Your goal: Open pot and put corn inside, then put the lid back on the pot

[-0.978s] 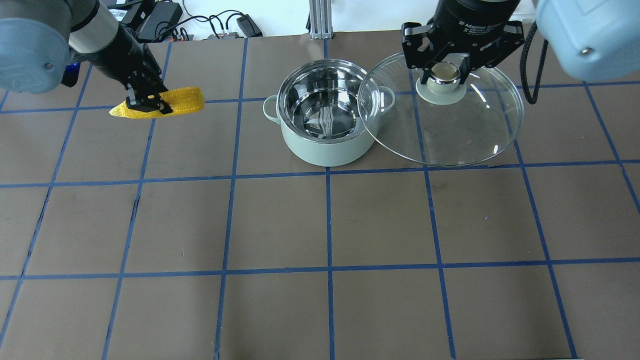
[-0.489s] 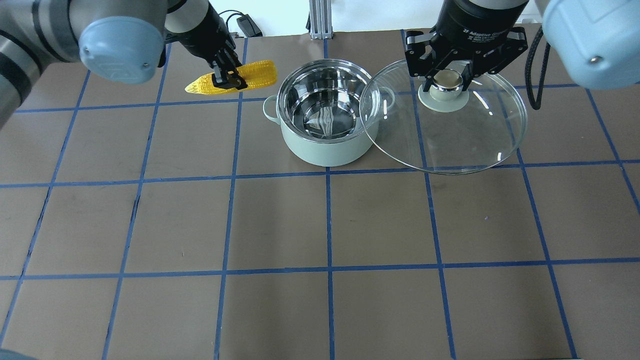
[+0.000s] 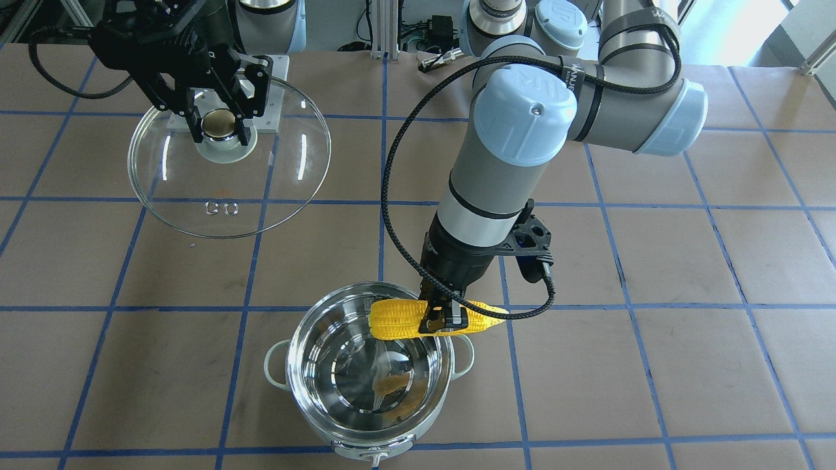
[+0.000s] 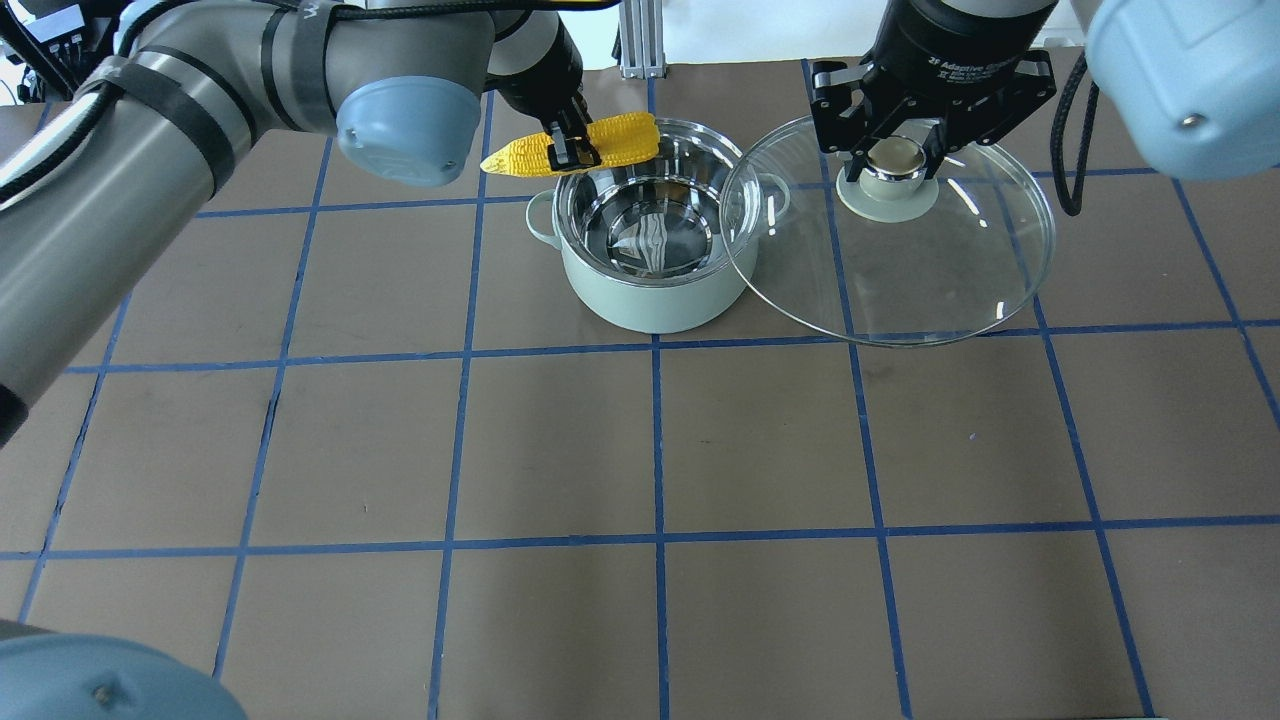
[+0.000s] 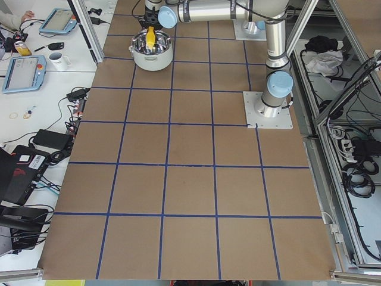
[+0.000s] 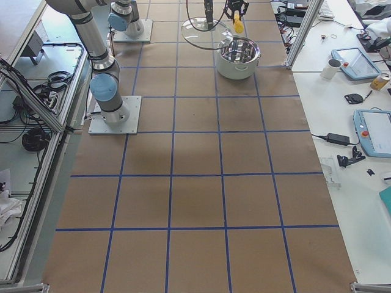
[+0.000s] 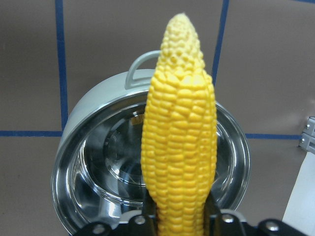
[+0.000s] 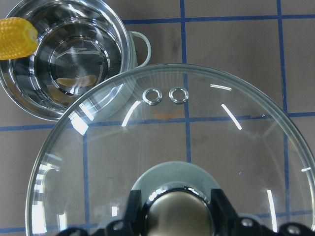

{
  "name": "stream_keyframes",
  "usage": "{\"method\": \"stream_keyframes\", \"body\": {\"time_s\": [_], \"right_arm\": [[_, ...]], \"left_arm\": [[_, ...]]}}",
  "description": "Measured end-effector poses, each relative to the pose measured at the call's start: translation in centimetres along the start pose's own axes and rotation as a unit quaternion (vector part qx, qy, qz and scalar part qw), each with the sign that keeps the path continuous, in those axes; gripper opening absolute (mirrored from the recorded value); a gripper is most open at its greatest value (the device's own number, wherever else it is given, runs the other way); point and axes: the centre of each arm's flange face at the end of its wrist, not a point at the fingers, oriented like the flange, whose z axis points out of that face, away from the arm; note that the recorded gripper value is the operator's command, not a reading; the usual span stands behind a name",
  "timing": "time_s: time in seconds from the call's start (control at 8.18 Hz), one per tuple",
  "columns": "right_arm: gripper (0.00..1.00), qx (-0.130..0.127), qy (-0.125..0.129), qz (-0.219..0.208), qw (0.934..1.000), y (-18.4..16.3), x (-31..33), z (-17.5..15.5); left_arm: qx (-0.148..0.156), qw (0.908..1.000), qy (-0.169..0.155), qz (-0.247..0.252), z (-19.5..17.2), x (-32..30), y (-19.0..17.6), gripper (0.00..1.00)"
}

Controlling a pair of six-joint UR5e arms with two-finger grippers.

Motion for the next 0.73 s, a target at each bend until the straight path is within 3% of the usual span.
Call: {"method": "stream_keyframes", "body": {"time_s": [0.73], "right_arm": [[0.43, 0.002, 0.001, 0.006, 1.0, -0.4, 0.8, 0.0]], "left_arm": [[-0.007, 0.9998, -0.02, 0.007, 5.7, 0.3, 4.8, 0.0]]}}
